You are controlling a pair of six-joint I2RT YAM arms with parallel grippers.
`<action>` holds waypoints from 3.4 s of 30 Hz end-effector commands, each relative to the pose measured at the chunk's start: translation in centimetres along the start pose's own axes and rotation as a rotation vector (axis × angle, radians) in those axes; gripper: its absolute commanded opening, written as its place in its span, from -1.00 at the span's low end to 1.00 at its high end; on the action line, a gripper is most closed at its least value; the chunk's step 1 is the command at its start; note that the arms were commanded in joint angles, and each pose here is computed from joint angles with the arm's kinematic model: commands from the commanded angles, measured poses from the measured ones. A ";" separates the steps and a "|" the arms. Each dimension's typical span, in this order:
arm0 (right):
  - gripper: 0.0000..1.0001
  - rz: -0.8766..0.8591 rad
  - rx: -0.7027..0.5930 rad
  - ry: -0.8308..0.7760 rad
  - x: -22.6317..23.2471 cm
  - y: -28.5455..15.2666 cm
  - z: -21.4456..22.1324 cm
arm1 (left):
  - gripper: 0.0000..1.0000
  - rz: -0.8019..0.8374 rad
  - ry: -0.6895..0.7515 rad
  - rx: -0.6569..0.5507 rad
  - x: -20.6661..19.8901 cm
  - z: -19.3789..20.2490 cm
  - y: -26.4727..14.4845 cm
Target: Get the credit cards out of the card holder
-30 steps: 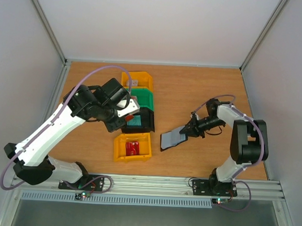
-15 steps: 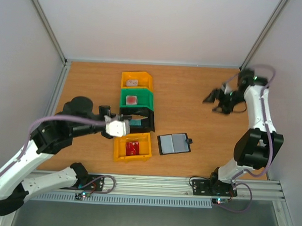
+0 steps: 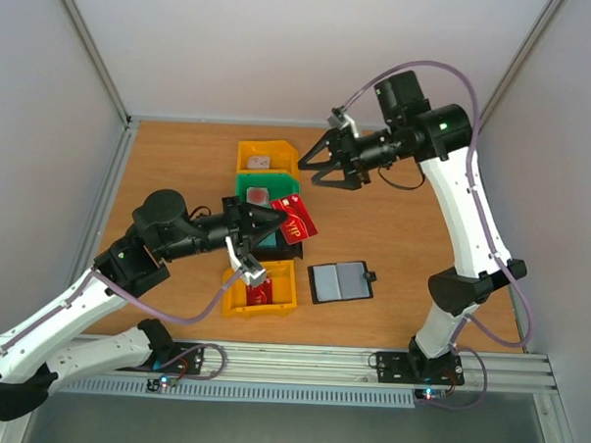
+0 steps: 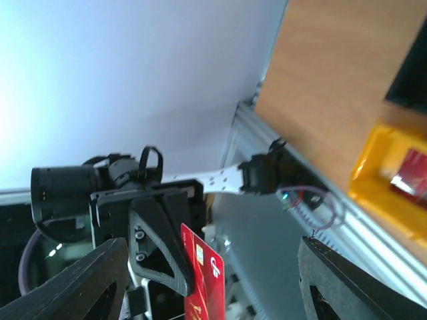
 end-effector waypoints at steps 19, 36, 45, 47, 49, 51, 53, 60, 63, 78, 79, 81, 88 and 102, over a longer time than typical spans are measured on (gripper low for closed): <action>-0.50 -0.144 0.180 0.120 2.0 3.4 4.0 | -1.00 -0.076 0.100 0.114 1.1 0.8 -0.4; -0.97 -0.126 0.184 0.097 2.1 4.0 4.7 | -1.00 -0.069 0.059 0.171 1.5 1.6 0.0; -0.98 0.169 -0.084 0.279 -2.8 4.6 3.2 | 0.99 0.180 -0.366 0.564 -0.3 3.8 -3.1; -0.98 0.239 -0.188 0.309 -4.1 5.2 3.0 | 0.99 0.201 -0.633 0.760 -0.1 4.8 -3.9; -0.97 0.354 -0.287 0.309 -5.3 6.1 3.4 | 0.99 0.206 -0.967 0.937 -0.5 5.0 -5.1; -0.98 0.416 -0.316 0.254 -5.6 8.0 4.0 | 0.99 0.229 -1.230 1.028 -1.3 4.6 -5.6; -0.98 0.436 -0.307 0.184 -5.7 10.5 4.8 | 0.99 0.193 -1.502 1.054 -2.3 4.6 -5.9; -0.97 0.382 -0.263 0.099 -8.0 17.7 8.5 | 0.99 -0.100 -1.825 1.356 -6.0 10.1 -9.0; -0.98 0.389 -0.235 0.030 -9.4 20.0 9.4 | 0.99 -0.193 -1.973 1.433 -8.0 11.5 -10.0; -0.98 0.476 -0.171 0.009 -18.3 26.5 12.6 | 0.99 -0.324 -2.120 1.535 -14.1 13.3 -11.7; -0.98 0.482 -0.169 0.013 -18.5 26.6 12.8 | 0.99 -0.322 -2.126 1.537 -14.2 13.3 -11.6; -0.98 0.497 -0.160 0.028 -19.1 27.0 13.4 | 0.99 -0.322 -2.143 1.529 -14.4 13.3 -11.5; -0.98 0.514 -0.185 0.090 -19.8 27.1 14.6 | 0.99 -0.328 -2.183 1.529 -14.7 13.4 -11.4; -0.93 0.582 -0.179 0.114 -21.5 27.9 14.9 | 0.99 -0.312 -2.212 1.544 -15.2 13.5 -11.2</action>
Point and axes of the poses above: each gripper's point midway between its finger pads, its own y axis out along the fingers, its own x axis along the line the jaws close on, z = x × y, the point moved 8 cm from there along -y, back along the fingers, and after that the axes turned 1 degree about -y, right-handed, at the moved point
